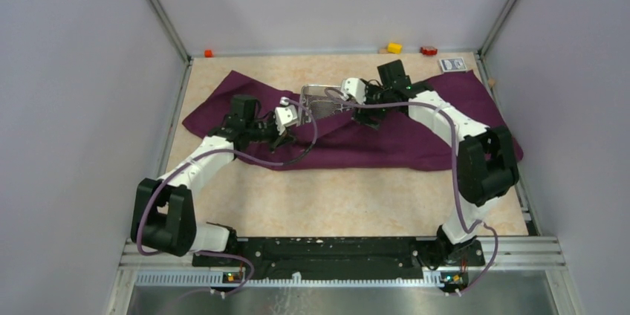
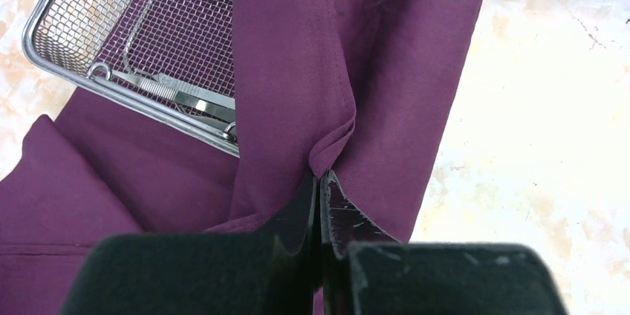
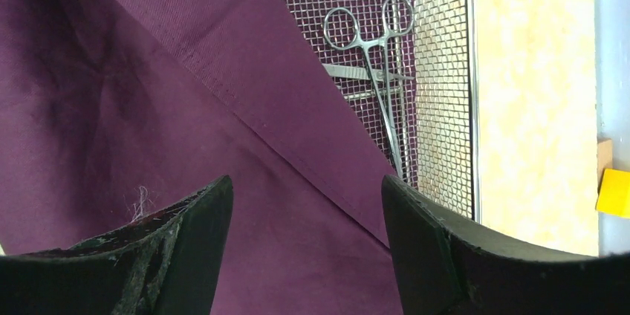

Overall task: Open and lay out the surgical kit
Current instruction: Open the surgical kit at the center of the board.

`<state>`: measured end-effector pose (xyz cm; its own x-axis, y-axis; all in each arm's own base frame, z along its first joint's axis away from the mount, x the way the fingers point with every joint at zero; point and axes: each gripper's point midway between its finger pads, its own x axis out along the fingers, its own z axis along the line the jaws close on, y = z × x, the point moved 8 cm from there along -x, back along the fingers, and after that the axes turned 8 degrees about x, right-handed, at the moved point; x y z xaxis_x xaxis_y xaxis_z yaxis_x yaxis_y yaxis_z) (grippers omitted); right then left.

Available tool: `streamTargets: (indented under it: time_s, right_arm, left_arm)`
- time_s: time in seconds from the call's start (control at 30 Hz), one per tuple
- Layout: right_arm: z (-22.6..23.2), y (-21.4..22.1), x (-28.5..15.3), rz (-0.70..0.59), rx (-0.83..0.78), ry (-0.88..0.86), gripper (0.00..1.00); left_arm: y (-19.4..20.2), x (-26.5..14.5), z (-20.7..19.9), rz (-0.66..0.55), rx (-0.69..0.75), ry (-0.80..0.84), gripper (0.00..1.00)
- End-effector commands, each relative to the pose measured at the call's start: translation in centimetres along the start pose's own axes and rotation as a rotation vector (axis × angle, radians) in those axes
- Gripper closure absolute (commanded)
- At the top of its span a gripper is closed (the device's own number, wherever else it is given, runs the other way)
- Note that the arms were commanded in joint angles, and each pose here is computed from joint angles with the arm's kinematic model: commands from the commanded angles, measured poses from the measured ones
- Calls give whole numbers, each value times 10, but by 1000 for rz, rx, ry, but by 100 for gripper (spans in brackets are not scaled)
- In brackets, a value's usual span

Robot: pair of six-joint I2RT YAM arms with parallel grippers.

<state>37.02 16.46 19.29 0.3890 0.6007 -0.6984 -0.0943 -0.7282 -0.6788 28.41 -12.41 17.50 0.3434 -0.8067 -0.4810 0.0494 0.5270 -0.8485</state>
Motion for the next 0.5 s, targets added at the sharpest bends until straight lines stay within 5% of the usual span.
streamTargets:
  time_s: [0.0, 0.47]
  right_arm:
    - [-14, -12, -6, 18, -105, 55, 27]
    - [-26, 6, 13, 134, -210, 167, 31]
  left_arm:
    - [-10, -4, 4, -15, 17, -38, 100]
    - [-12, -5, 9, 3, 18, -45, 100]
